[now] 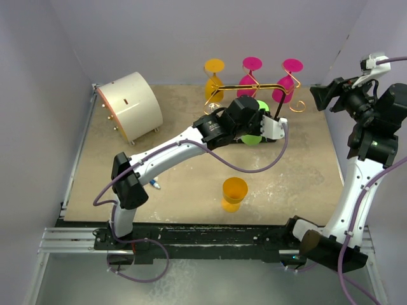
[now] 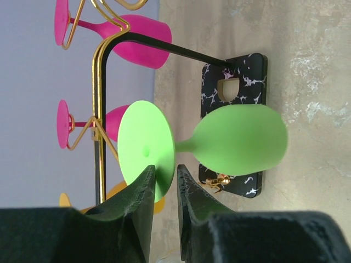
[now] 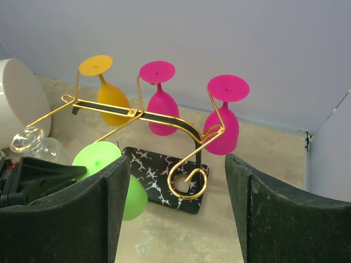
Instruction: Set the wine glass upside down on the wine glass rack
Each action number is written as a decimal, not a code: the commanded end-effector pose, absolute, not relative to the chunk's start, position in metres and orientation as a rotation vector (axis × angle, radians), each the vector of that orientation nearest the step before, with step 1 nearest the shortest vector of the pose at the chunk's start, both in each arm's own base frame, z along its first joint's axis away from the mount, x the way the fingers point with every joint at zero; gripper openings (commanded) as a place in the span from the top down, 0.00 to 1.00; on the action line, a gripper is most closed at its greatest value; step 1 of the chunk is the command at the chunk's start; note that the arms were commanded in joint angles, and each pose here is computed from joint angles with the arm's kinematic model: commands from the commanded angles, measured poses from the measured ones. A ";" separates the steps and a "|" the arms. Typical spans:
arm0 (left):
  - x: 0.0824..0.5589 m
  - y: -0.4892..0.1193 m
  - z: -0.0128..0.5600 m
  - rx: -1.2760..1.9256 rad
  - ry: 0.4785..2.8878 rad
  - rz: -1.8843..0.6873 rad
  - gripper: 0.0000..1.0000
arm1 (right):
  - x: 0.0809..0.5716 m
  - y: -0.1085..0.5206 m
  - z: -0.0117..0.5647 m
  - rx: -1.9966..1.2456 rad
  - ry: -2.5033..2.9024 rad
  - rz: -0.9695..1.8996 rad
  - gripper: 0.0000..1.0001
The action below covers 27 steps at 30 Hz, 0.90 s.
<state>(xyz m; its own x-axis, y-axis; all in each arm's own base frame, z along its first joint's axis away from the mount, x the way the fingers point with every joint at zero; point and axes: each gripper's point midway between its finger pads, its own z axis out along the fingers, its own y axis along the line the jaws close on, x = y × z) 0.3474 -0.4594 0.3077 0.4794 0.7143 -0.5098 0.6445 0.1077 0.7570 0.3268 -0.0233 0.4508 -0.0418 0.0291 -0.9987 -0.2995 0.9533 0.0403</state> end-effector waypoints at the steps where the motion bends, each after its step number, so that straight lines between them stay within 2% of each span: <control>1: 0.337 -0.467 0.334 1.528 1.188 -0.016 0.74 | 0.322 -0.021 0.463 -0.238 1.542 0.257 0.27; 8: 0.325 -0.468 0.338 1.541 1.199 -0.092 0.60 | 0.322 -0.022 0.464 -0.237 1.542 0.250 0.27; 14: 0.306 -0.462 0.351 1.543 1.198 -0.190 0.37 | 0.322 -0.024 0.464 -0.233 1.544 0.235 0.27; 17: 0.293 -0.456 0.355 1.555 1.192 -0.244 0.29 | 0.322 -0.025 0.464 -0.233 1.545 0.231 0.27; 27: 0.251 -0.427 0.347 1.643 1.243 -0.445 0.19 | 0.318 -0.023 0.462 -0.297 1.563 0.202 0.27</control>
<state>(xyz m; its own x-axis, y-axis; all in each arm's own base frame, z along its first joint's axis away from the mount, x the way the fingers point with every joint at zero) 0.2755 -0.4433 0.3283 0.4395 0.5799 -0.6859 0.8290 0.0322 0.5584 0.3281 -0.0279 0.4481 -0.0387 0.0164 -0.9991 -0.2898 0.9567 0.0269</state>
